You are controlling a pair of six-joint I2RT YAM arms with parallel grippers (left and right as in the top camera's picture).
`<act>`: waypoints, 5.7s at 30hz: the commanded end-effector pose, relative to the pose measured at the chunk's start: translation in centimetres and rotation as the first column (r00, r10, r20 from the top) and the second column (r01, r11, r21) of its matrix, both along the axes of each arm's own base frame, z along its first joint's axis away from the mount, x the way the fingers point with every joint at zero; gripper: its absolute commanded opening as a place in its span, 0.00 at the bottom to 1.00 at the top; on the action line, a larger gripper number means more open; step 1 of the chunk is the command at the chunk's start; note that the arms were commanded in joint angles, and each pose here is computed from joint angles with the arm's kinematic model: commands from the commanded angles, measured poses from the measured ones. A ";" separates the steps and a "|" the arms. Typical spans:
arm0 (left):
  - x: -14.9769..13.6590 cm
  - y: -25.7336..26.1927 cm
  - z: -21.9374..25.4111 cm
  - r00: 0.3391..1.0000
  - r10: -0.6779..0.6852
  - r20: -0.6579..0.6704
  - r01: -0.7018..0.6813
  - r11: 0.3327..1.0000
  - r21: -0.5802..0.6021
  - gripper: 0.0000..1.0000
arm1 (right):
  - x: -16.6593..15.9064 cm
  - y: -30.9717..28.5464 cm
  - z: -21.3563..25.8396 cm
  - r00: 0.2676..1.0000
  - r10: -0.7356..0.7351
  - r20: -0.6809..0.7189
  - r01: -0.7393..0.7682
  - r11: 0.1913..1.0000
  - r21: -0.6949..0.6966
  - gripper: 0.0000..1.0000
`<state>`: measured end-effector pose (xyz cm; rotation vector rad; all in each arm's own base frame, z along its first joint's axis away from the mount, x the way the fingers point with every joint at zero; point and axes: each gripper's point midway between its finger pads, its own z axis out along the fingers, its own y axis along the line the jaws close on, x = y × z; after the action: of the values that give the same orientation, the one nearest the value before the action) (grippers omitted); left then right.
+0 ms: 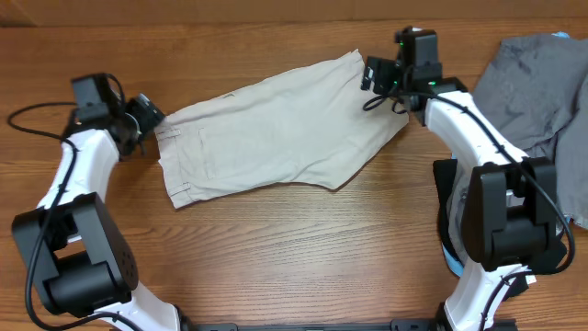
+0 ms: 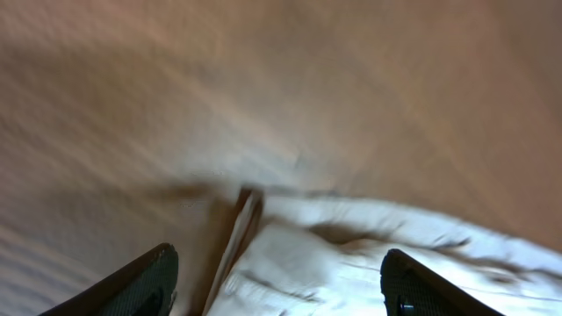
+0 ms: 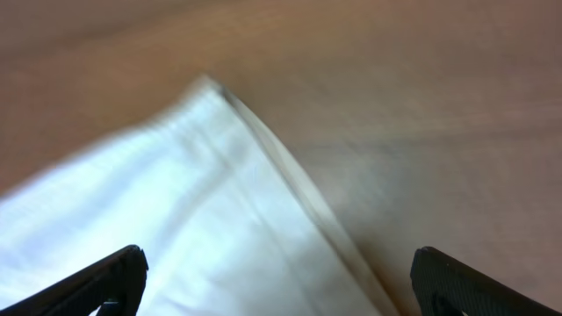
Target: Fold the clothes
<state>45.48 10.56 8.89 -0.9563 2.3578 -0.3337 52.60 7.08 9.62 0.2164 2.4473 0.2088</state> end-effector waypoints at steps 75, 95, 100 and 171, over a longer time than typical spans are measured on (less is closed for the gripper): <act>-6.4 -6.3 -2.1 0.895 -0.297 -0.331 0.305 0.952 -0.030 1.00 | -13.1 -10.2 6.6 0.796 -0.473 -0.378 0.507 0.862 -0.012 0.45; -7.9 -14.4 -13.1 0.747 -0.591 -0.306 0.419 0.774 -0.475 0.41 | -14.8 -9.5 6.0 0.771 -0.448 -0.453 0.494 0.869 -0.018 0.45; -7.7 -14.1 -12.7 0.748 -0.590 -0.303 0.425 0.777 -0.464 0.04 | -14.2 -6.3 6.3 0.863 -0.217 -0.457 0.280 0.957 0.075 0.44; -6.2 -23.5 14.1 0.615 -0.764 -0.195 0.675 0.638 -0.371 0.04 | -18.5 10.2 -2.6 0.757 0.213 -0.618 -0.231 0.972 0.052 0.04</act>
<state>39.62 -11.55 20.47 -0.1072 3.0696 -0.8058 31.26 22.31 4.05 -0.2136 3.2316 0.4270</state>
